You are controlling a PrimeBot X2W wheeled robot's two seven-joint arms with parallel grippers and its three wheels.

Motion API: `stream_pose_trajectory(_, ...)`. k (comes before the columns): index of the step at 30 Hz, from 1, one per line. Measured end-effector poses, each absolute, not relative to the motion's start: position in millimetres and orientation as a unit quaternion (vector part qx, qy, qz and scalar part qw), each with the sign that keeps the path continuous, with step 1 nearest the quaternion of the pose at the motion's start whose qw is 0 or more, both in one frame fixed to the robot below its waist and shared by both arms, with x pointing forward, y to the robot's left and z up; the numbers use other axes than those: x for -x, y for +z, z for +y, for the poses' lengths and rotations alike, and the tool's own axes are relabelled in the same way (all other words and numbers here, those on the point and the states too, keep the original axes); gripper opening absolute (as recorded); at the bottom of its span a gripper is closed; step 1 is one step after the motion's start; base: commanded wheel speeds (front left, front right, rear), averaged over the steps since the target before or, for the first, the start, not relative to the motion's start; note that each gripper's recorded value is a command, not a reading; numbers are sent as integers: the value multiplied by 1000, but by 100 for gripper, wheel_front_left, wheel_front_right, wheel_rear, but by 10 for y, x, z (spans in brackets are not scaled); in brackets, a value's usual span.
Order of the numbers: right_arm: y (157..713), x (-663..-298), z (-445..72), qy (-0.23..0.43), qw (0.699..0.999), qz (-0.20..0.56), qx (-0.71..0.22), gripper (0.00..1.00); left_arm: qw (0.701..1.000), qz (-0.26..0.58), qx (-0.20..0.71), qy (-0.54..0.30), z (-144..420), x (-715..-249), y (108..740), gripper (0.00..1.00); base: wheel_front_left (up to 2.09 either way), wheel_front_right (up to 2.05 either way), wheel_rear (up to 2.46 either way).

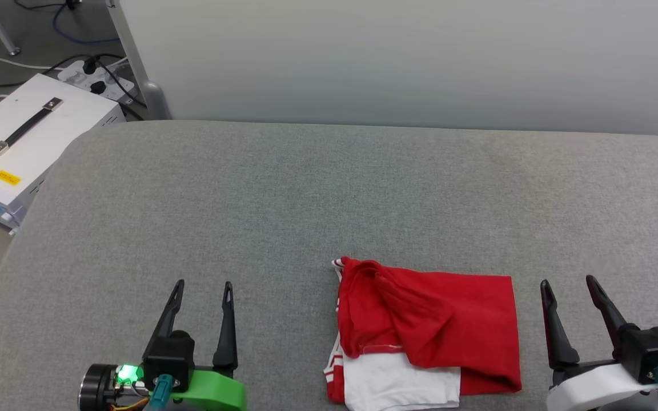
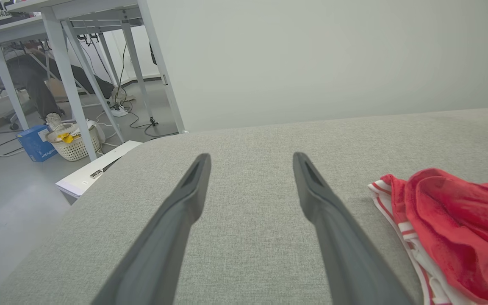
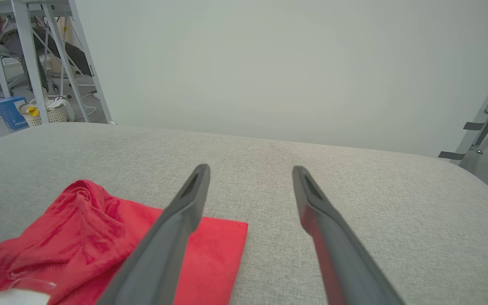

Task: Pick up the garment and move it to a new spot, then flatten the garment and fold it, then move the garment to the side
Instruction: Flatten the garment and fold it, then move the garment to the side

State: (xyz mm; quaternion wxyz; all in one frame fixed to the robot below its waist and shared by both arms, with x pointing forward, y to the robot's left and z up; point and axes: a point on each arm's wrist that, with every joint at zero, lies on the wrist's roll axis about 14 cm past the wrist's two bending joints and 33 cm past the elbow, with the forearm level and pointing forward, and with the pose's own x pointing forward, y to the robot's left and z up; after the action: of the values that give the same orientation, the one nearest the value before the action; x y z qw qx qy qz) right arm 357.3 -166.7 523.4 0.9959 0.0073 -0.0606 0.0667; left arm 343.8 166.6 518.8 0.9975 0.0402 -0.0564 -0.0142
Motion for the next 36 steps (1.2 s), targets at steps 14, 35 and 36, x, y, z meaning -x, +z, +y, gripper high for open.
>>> stream_pose_trajectory(14, 5388, -3567, -1721, 56, 995, -86, -7, 100, 998, -51, -36, -8, 1702, -3412, 5158, 100, 0, 0, 0)
stream_pose_trajectory(35, 4586, -3962, -1721, 182, 924, 334, -27, 100, 999, -23, -30, -9, 1699, -3554, 4985, 100, 0, 0, 0)
stream_pose_trajectory(36, 4520, -3928, -1706, 185, 916, 355, -41, 100, 999, -22, -29, -9, 1700, -3565, 4981, 100, 0, 0, 0)
